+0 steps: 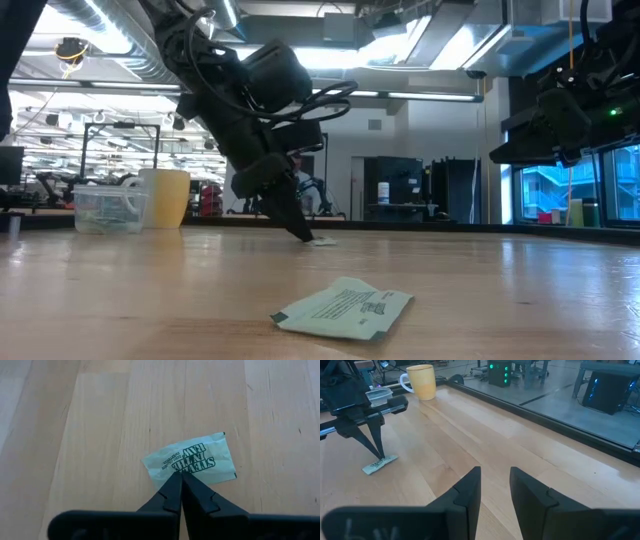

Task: Pick and place items into bin
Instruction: Put the green stevia packet into the top transparent bin

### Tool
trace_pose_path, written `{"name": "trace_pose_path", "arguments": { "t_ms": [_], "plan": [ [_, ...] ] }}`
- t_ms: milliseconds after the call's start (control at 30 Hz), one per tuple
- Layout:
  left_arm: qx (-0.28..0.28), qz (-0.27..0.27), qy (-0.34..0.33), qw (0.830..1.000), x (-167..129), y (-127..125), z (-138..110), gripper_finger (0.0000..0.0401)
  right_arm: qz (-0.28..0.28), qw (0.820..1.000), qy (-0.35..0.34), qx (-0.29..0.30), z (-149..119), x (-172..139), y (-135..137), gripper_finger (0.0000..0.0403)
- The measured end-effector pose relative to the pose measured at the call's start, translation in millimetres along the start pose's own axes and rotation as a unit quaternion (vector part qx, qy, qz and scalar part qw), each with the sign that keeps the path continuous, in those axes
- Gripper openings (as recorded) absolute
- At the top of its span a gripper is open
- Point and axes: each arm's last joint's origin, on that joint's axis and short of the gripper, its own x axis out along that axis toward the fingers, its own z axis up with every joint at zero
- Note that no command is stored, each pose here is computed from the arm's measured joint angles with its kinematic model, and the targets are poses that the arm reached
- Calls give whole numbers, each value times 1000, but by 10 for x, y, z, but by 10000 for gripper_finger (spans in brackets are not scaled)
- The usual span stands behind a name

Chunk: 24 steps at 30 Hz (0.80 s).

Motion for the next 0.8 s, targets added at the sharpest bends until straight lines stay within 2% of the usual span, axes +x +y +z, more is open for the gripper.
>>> {"name": "trace_pose_path", "arguments": {
  "t_ms": [367,467,667,800],
  "plan": [
    [1,-33,-1,999,-152,-13,24,2,0,1000,0,0,1,0,0,106],
    [1,-30,-22,999,-325,0,109,1,0,1000,0,0,0,0,0,106],
    [-1,-29,-24,999,-758,20,161,1,0,1000,0,0,0,0,0,106],
    [-27,-12,-14,999,-1106,49,130,2,0,1000,0,1,0,0,0,106]
  ]
}}
